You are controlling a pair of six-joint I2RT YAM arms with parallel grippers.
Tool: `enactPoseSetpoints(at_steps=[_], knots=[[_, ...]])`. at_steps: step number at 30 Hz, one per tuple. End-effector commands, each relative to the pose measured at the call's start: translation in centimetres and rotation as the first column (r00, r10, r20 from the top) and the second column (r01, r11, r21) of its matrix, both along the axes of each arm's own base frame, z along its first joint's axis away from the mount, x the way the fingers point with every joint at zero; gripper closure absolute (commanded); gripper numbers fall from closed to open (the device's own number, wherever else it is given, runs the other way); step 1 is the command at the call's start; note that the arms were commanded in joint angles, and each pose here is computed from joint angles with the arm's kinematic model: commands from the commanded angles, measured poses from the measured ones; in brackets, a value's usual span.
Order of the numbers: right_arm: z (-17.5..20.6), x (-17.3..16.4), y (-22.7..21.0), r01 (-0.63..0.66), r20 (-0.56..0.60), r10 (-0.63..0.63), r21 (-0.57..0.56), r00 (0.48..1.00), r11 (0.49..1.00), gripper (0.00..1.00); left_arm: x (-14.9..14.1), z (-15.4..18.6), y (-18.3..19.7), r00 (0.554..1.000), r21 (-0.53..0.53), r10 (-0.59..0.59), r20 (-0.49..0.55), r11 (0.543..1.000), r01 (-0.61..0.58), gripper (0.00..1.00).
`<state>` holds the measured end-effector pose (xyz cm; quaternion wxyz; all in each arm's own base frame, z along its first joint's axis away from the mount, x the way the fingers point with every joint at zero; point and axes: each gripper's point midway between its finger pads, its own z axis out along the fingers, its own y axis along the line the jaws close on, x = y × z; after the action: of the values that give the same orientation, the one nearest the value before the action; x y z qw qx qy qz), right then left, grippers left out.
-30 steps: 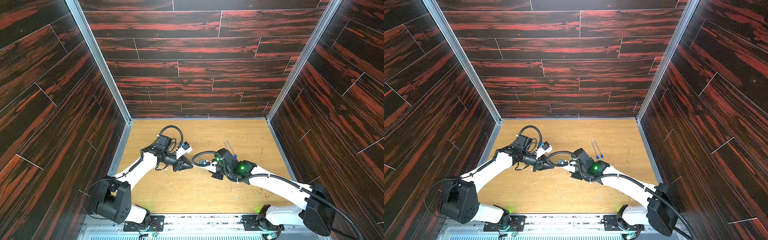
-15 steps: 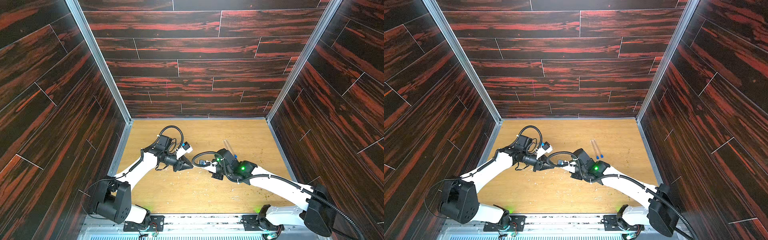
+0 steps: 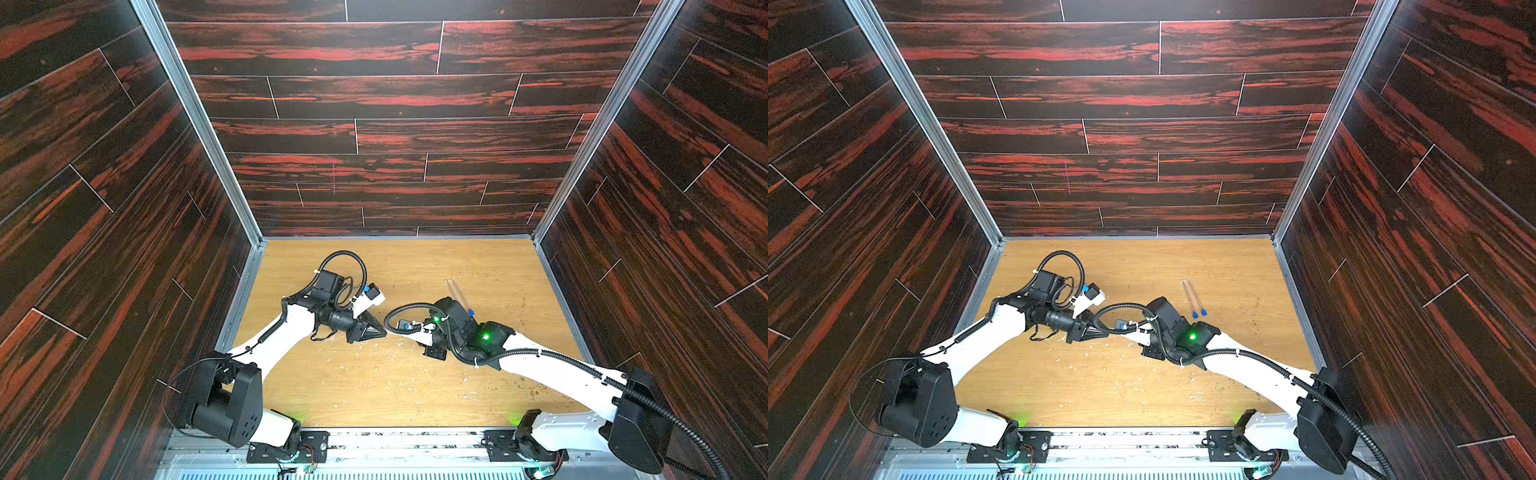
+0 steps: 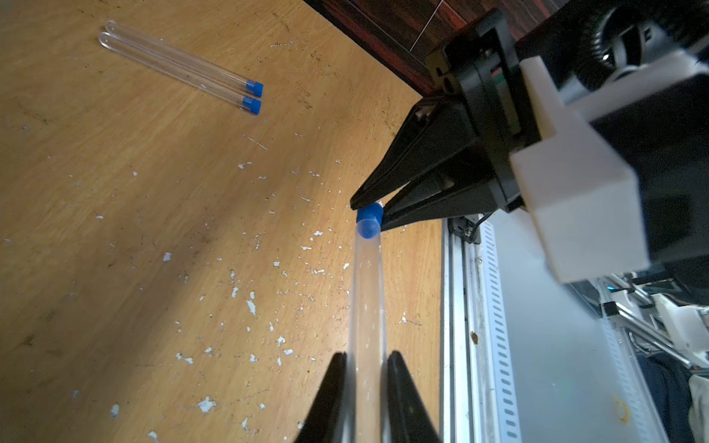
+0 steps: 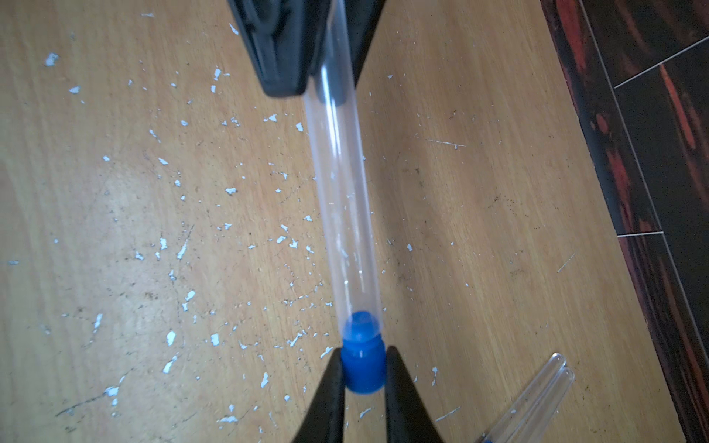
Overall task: Insert stoppers into test tubes
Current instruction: Insert the stopper into the test tube.
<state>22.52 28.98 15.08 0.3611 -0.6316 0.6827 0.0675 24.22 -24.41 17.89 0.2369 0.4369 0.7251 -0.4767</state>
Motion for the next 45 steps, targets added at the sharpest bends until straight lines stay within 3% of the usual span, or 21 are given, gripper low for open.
enactPoseSetpoints(at_steps=[1, 45], knots=[[2.3, -1.3, 1.7, -0.077, 0.013, 0.076, 0.101, 0.997, 0.992, 0.8, -0.2, 1.7, -1.0, 0.999, -0.065, -0.045, 0.014, 0.997, 0.046, 1.0], [4.2, -1.3, 3.7, -0.098, -0.02, 0.103, 0.172, 0.995, 0.98, 0.82, -0.1, 1.2, -1.3, 0.999, -0.042, -0.041, 0.015, 0.998, 0.041, 1.0]])
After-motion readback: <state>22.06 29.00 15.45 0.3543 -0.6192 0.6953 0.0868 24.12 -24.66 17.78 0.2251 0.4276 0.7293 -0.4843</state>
